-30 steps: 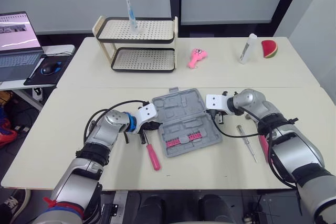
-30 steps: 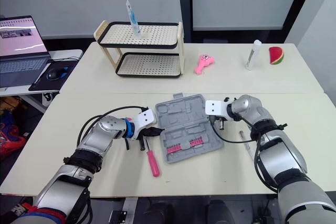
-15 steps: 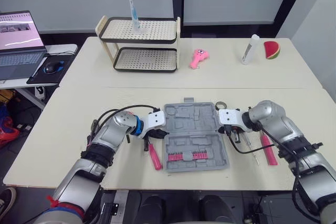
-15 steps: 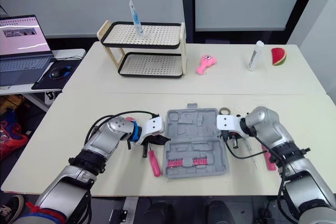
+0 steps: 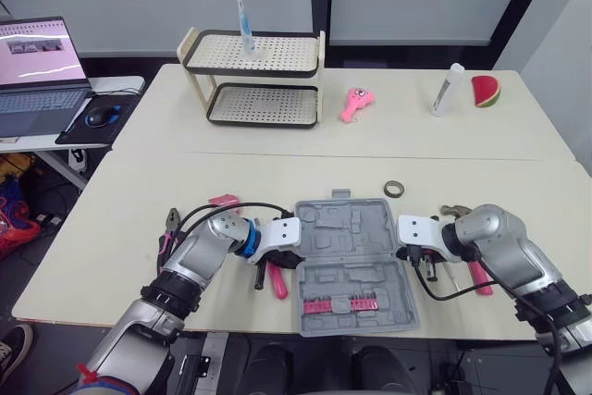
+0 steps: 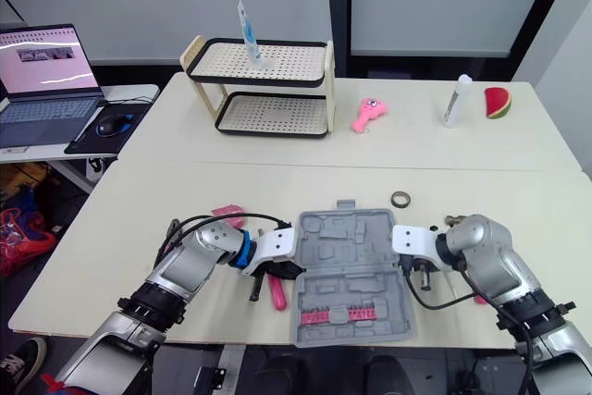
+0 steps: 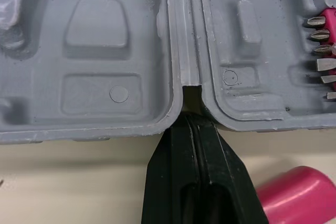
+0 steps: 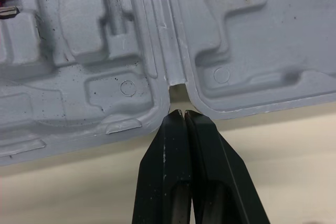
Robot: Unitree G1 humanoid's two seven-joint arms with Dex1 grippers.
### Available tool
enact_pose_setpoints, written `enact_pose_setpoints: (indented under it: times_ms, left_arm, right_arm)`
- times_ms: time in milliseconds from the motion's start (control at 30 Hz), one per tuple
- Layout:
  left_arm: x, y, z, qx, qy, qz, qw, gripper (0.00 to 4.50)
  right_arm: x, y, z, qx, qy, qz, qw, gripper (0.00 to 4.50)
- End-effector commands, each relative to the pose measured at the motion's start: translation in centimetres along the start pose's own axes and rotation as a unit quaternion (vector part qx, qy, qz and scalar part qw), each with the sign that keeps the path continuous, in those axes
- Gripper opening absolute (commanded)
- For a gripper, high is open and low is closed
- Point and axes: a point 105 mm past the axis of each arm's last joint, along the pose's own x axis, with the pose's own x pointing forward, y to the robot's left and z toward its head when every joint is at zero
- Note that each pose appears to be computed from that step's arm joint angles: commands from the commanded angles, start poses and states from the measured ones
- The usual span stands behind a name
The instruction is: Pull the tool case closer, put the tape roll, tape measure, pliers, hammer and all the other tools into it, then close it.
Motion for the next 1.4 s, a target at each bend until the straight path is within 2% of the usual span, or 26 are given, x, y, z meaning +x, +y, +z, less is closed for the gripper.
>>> enact_pose_setpoints:
  times_ms: [33, 233, 467, 733, 967, 1400]
  left_arm:
    - [2.3, -2.8, 1.1, 0.023, -0.011, -0.067, 0.997, 0.0]
    - [2.6, -4.2, 0.6, 0.023, 0.003, -0.092, 0.996, 0.0]
    - [1.7, -4.1, -0.9, 0.029, 0.036, -0.088, 0.995, 0.0]
    - [1.7, -3.9, -1.1, 0.022, 0.038, -0.079, 0.996, 0.0]
    - [0.0, -2.0, -2.3, 0.011, 0.065, -0.039, 0.997, 0.0]
    - [-4.4, 1.3, -0.1, -0.004, 0.023, 0.026, 0.999, 0.0]
  right_arm:
    - [0.9, 3.0, 2.3, -0.015, -0.049, 0.064, 0.997, 0.02]
    - [1.0, 4.9, 2.3, 0.006, -0.057, 0.084, 0.995, 0.02]
    - [1.4, 5.5, 3.0, 0.027, -0.08, 0.089, 0.992, 0.02]
    - [1.8, 5.4, 2.2, 0.022, -0.062, 0.083, 0.994, 0.02]
    - [0.7, 3.6, -0.6, 0.018, -0.021, 0.051, 0.998, 0.02]
    - [-2.9, 0.5, -2.1, 0.025, -0.024, -0.001, 0.999, 0.02]
